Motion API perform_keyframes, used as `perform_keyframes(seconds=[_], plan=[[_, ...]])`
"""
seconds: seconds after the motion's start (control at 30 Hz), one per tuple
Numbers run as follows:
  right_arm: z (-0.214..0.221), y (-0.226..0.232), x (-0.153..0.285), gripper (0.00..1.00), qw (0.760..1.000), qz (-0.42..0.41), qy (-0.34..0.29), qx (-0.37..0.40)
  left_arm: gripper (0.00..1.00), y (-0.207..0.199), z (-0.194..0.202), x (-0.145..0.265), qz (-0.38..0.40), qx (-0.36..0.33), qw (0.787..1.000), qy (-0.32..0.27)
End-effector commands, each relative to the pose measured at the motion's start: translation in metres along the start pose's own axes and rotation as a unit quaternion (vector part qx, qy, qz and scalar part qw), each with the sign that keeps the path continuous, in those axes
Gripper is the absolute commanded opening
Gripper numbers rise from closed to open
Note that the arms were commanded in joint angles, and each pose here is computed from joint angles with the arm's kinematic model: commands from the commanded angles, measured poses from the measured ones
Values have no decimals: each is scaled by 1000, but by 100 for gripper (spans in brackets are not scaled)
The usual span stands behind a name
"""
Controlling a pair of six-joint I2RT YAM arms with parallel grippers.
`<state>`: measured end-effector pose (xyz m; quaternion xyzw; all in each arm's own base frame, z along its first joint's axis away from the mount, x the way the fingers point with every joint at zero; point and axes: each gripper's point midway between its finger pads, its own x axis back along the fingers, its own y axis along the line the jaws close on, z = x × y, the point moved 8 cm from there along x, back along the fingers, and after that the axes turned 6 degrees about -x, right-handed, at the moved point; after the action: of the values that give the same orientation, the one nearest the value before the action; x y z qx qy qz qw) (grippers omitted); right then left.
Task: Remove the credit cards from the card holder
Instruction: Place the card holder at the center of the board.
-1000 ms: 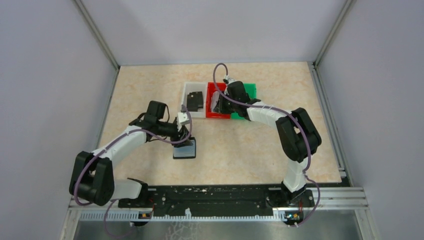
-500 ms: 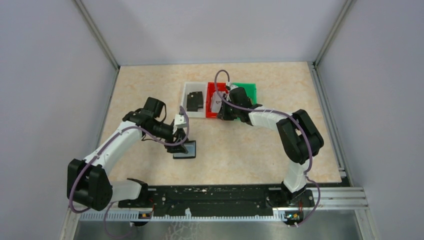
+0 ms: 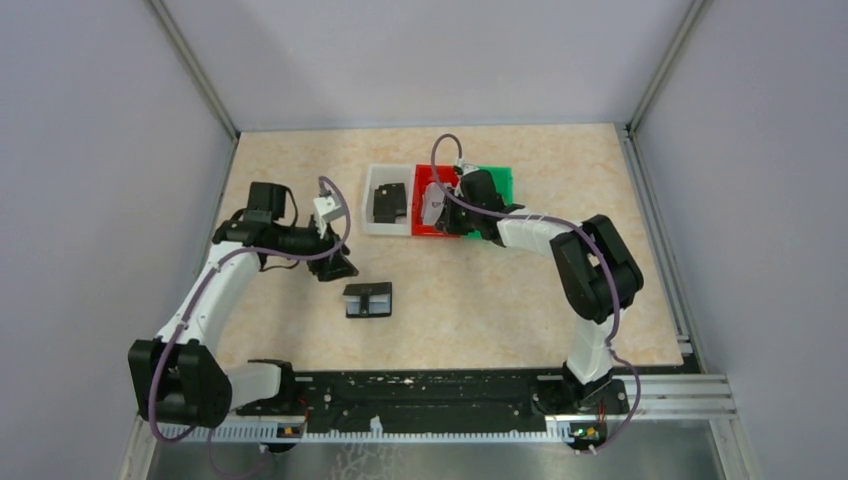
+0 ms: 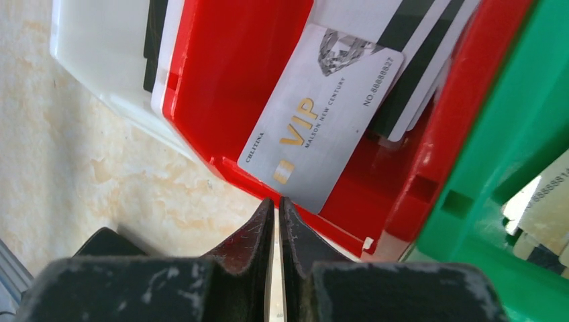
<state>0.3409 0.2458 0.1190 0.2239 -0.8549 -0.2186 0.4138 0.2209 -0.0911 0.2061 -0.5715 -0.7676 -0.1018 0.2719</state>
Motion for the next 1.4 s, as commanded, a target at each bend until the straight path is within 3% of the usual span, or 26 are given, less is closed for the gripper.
perform_keyframes(seconds=[0.0,0.2,0.3,0.5,0.77,0.97,1.37], plan=[[-27,10,-1,6,999,-20,-47,12,73,12,-20,26,-45,-8,998,-40],[-39,16,1,9,998,-19,-62,26,99,38,-12,40,-101,21,994,-46],[-44,19,4,10,997,-14,-65,34,99,61,-11,43,-134,41,989,-49],[-53,33,28,13,995,-26,-83,57,99,113,4,62,-177,146,971,-62],[-16,20,7,8,998,-20,-39,53,99,150,27,70,-213,238,945,-64],[-9,12,-4,5,998,-10,-32,50,99,157,43,64,-234,257,936,-51],[-27,1,-19,4,998,0,-52,38,99,146,36,62,-206,237,946,-75]])
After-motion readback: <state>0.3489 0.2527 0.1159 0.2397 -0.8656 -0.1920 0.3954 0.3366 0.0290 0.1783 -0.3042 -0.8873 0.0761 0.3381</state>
